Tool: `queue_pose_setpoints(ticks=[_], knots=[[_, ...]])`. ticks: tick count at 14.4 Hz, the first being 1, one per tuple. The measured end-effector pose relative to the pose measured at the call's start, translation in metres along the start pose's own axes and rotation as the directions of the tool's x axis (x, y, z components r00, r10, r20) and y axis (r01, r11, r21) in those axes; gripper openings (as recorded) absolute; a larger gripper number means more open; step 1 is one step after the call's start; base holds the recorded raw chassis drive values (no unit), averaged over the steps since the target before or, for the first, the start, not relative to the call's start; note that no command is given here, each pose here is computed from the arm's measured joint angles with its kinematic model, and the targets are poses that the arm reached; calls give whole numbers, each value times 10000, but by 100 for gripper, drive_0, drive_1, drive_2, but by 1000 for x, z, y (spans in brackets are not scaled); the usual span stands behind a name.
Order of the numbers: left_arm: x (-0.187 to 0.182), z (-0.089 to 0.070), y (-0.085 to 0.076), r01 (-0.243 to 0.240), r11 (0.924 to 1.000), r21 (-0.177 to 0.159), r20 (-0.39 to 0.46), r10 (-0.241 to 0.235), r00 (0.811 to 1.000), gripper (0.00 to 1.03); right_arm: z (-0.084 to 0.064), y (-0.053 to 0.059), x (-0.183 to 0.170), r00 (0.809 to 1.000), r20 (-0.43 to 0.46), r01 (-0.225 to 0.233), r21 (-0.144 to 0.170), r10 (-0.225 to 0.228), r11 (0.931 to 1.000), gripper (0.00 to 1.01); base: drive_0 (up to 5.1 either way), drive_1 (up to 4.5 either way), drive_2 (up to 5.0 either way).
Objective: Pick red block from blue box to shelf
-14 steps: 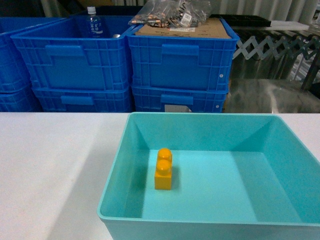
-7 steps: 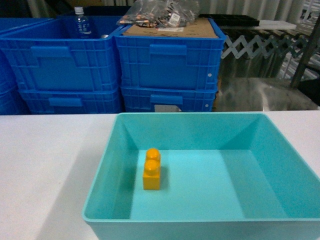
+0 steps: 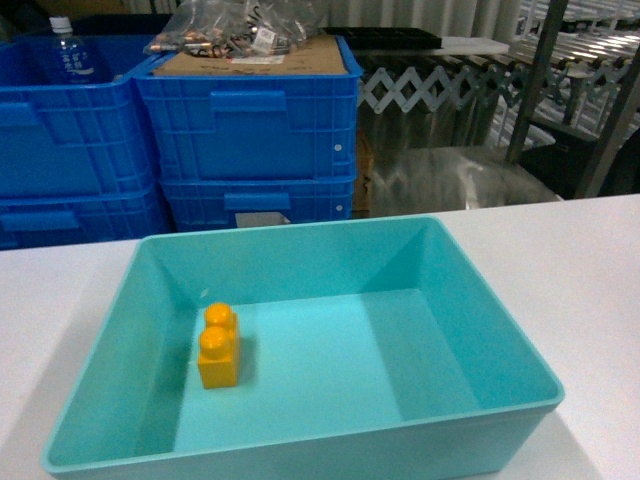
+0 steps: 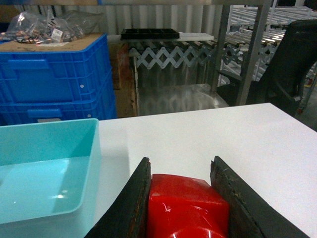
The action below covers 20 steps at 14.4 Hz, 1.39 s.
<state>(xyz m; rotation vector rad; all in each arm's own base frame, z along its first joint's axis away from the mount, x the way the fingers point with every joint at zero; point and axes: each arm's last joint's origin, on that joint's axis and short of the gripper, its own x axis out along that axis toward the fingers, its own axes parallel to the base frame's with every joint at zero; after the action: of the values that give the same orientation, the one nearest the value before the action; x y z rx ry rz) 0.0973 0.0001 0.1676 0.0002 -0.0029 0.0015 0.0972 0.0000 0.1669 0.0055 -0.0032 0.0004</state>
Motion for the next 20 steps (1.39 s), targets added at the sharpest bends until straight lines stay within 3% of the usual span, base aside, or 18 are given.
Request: queue_pose_setpoints(ticks=[20], knots=[[0, 0, 0, 0, 10000, 4, 0, 0, 10000, 98, 0, 0, 0, 10000, 0, 0, 4, 0, 10000, 29, -157, -157, -157]])
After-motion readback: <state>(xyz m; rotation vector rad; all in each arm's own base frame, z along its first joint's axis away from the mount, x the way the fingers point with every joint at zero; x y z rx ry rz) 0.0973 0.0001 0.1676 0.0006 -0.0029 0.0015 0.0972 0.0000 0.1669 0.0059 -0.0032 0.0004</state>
